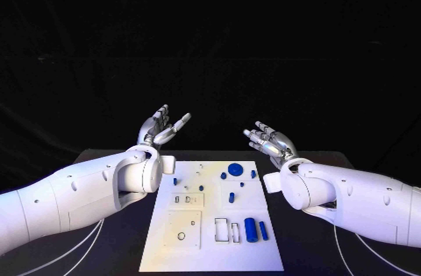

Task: Assemble the parts on the task board

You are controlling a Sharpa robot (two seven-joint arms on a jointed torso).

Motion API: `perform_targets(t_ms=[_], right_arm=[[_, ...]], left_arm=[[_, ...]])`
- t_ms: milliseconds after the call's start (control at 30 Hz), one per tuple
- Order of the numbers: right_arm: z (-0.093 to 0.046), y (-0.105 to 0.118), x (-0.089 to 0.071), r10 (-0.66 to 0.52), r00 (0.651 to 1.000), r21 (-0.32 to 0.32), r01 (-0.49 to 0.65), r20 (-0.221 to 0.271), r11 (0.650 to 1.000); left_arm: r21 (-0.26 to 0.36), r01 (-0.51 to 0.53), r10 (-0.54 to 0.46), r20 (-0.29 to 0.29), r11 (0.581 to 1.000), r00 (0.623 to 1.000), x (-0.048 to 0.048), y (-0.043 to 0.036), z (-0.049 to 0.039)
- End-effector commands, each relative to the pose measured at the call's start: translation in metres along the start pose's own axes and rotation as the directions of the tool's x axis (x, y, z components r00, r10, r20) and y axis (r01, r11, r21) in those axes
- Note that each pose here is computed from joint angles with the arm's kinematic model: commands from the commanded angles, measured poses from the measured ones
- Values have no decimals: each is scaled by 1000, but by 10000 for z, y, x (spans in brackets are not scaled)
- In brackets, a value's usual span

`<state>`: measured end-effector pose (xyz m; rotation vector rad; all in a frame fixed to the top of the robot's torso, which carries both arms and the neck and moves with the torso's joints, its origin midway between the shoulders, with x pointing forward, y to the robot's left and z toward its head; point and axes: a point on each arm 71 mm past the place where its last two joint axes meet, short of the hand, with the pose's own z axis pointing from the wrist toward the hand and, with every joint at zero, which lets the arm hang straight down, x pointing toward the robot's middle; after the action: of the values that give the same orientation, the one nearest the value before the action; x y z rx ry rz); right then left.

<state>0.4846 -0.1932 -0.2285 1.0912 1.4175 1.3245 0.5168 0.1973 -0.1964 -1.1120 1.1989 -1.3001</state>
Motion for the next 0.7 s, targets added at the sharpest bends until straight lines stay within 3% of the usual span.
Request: perform_targets(t_ms=[33,233,267,533,700], right_arm=[[18,-6,111,-4,982,19,8,-191,1000],[34,-9,113,-13,974,26,19,-228,999],[75,110,-110,-365,922,-194,338,-131,921],[105,172,-180,-476,871,-236,441,-120,866],[125,217,-195,-525,842,-251,485,-127,838]], left_arm=[[24,40,-38,-55,999,998,49,-26,4],[24,40,-38,-55,999,998,49,-26,4],[25,35,-34,-53,999,998,-85,-25,-9],[25,30,-29,-50,999,998,-130,-29,-19],[35,19,-15,-100,999,995,-107,-57,-60]])
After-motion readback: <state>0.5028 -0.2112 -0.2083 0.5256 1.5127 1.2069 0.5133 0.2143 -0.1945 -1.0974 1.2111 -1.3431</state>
